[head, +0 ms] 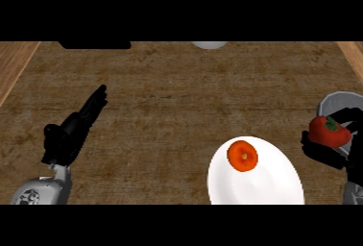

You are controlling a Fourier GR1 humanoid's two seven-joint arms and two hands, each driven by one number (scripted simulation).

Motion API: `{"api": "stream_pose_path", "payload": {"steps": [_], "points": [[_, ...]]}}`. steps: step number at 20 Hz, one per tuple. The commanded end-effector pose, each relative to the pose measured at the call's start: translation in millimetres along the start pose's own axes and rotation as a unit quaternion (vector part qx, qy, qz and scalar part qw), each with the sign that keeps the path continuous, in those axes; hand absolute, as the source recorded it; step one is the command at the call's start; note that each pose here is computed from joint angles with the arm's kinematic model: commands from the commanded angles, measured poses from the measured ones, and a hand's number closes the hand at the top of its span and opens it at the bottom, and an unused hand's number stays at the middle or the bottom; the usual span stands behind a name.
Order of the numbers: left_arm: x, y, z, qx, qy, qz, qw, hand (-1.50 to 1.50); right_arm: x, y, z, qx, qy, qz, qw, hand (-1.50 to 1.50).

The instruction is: Pick the bell pepper from the plate and place it in the pan

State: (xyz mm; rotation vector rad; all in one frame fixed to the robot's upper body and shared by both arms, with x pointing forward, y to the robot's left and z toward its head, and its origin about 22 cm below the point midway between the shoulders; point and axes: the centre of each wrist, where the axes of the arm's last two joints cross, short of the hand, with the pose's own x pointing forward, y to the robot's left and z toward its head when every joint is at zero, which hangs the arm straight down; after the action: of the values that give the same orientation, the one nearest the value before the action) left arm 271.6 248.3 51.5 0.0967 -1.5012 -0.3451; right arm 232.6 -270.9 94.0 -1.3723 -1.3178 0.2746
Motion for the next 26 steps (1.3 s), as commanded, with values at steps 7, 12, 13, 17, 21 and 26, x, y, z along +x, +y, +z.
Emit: {"api": "stream_pose_path", "payload": {"steps": [7, 12, 13, 17, 21, 26], "points": [[4, -4, 9, -0.004, -0.006, 0.000, 1.0000, 0.00, -91, 43, -58, -0.037, 0.016, 0.026, 0.999, 1.50], [-4, 2, 4, 0.000, 0.002, -0.002, 1.0000, 0.00, -118, 31, -101, -0.042, 0.008, 0.022, 0.999, 1.50], [-7, 8, 3, -0.006, -0.010, 0.002, 0.9999, 0.00, -130, 37, -107, -0.042, 0.018, 0.017, 0.999, 1.50], [5, -13, -7, -0.005, -0.004, 0.001, 1.0000, 0.00, -137, 46, -123, -0.041, 0.010, 0.008, 0.999, 1.50], [4, 11, 4, -0.006, -0.008, 0.000, 1.0000, 0.00, -153, 47, -138, -0.032, 0.010, 0.023, 0.999, 1.50], [14, -5, -11, -0.014, -0.012, -0.009, 0.9998, 0.00, -179, 42, -140, 0.086, 0.156, 0.042, 0.983, -1.50]]}}
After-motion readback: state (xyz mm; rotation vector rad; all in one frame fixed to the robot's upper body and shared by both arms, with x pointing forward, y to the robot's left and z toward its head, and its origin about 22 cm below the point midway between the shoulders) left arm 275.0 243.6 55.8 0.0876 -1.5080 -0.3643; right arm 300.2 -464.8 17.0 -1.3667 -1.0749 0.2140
